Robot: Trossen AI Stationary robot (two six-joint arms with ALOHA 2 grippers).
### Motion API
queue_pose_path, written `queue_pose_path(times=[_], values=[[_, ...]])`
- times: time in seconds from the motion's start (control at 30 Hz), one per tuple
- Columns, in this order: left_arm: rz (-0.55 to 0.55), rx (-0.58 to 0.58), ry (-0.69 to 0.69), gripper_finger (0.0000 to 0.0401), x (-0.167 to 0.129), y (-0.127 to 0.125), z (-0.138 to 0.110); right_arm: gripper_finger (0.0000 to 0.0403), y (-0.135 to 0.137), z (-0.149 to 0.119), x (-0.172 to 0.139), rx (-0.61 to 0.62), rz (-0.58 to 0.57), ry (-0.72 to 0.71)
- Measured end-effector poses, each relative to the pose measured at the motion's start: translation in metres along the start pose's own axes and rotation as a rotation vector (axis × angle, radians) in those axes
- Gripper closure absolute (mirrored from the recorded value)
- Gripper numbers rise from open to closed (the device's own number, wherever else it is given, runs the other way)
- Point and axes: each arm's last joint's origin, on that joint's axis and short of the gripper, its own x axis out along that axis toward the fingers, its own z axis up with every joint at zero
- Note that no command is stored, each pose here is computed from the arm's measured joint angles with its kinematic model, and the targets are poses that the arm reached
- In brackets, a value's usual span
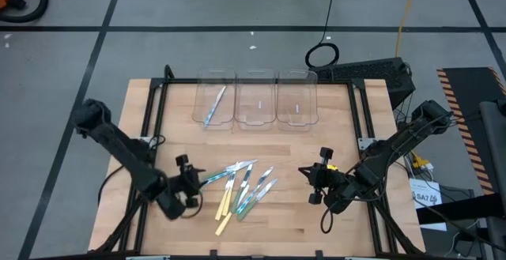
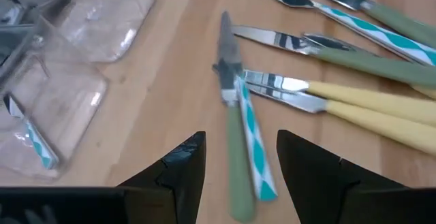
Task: Sort silverware by color (type)
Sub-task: Put the blue patterned knife into the left transparent bin
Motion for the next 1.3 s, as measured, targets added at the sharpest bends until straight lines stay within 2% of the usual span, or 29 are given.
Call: queue_pose_path(times=[0.33,0.5,0.87,1.3], values=[[0.059,-0.035,0.056,0.0213,0.017,-0.036,-0.048,0.0394,0.000,0.000,0.000,-0.001,-0.001,0.000],[0.072,-0.066,0.071,0.0213,0.030,-0.047,-0.063,0.0394,0.000,0.000,0.000,-0.002,-0.002,-0.001],[0.091,-0.208,0.066,0.0213,0.034,-0.048,-0.064,0.0394,-0.005,0.002,0.006,-0.017,-0.026,0.007],[0.141,-0.233,0.111,0.0213,0.054,-0.037,-0.050,0.0394,-0.008,0.004,0.009,0.016,-0.033,0.013]])
